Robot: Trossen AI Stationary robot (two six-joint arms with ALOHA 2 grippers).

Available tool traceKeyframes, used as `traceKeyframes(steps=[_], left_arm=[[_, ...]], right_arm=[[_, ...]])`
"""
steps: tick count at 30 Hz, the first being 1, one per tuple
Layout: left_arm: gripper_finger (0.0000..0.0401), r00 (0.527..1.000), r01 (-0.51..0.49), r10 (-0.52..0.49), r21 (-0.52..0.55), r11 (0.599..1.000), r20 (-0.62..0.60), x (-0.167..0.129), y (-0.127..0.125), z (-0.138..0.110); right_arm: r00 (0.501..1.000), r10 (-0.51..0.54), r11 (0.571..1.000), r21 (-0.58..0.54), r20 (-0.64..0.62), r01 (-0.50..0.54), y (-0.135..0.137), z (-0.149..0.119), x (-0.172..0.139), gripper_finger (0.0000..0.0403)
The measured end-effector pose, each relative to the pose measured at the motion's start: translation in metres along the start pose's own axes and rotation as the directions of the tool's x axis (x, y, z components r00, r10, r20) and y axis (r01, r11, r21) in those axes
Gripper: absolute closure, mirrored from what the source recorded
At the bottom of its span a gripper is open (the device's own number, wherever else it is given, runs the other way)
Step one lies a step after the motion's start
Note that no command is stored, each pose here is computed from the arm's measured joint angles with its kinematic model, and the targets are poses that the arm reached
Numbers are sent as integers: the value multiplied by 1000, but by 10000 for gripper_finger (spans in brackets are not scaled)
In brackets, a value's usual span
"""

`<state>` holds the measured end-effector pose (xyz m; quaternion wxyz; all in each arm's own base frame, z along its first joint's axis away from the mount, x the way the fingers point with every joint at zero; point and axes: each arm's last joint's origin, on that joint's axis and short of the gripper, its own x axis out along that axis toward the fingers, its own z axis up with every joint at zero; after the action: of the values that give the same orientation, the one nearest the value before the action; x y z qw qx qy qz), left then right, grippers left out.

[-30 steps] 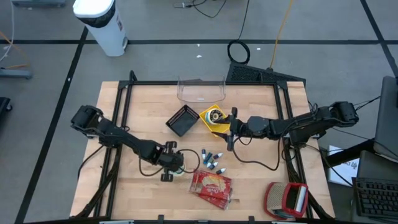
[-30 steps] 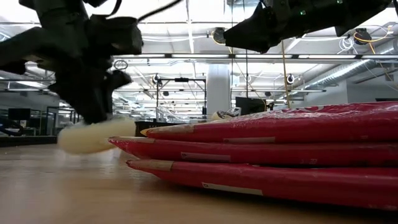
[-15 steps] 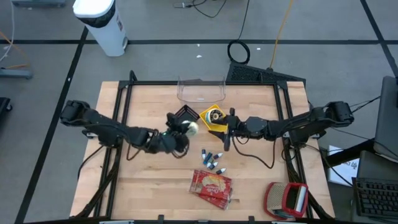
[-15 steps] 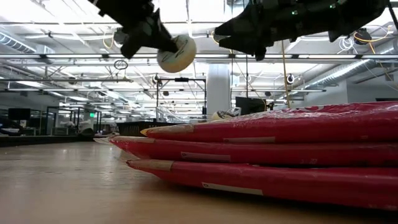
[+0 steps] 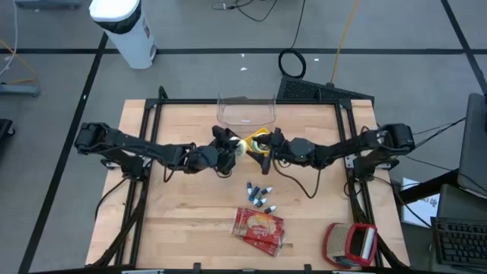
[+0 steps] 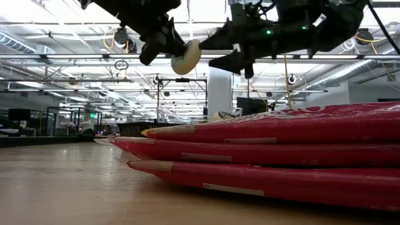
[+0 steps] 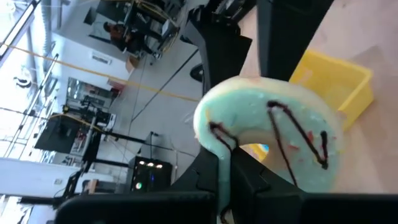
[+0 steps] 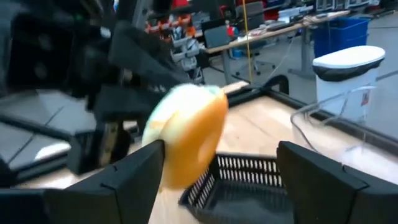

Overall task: Pick & Place Food Item
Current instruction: Put the blue donut into the yellow bin

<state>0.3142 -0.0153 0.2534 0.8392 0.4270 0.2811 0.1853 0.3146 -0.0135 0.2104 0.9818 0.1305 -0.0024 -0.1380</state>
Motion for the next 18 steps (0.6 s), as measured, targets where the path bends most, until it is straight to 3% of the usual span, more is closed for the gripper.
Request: traceKeyframes(steps=[5,14,18], left_arm=[[376,1000,-8,8,-3,1000,-17,4,4,-4],[394,998,44,-44,-11,999,37,6,4,-4],[380,998,46,-45,-34,998,42,5,4,-3]], right_arm=[[999,54,998,11,-5,-54,3,2,3,107],[999,30,998,51,17,-31,-2,5,8,115],[1000,18,999,48,5,-18,-4,6,13,121]])
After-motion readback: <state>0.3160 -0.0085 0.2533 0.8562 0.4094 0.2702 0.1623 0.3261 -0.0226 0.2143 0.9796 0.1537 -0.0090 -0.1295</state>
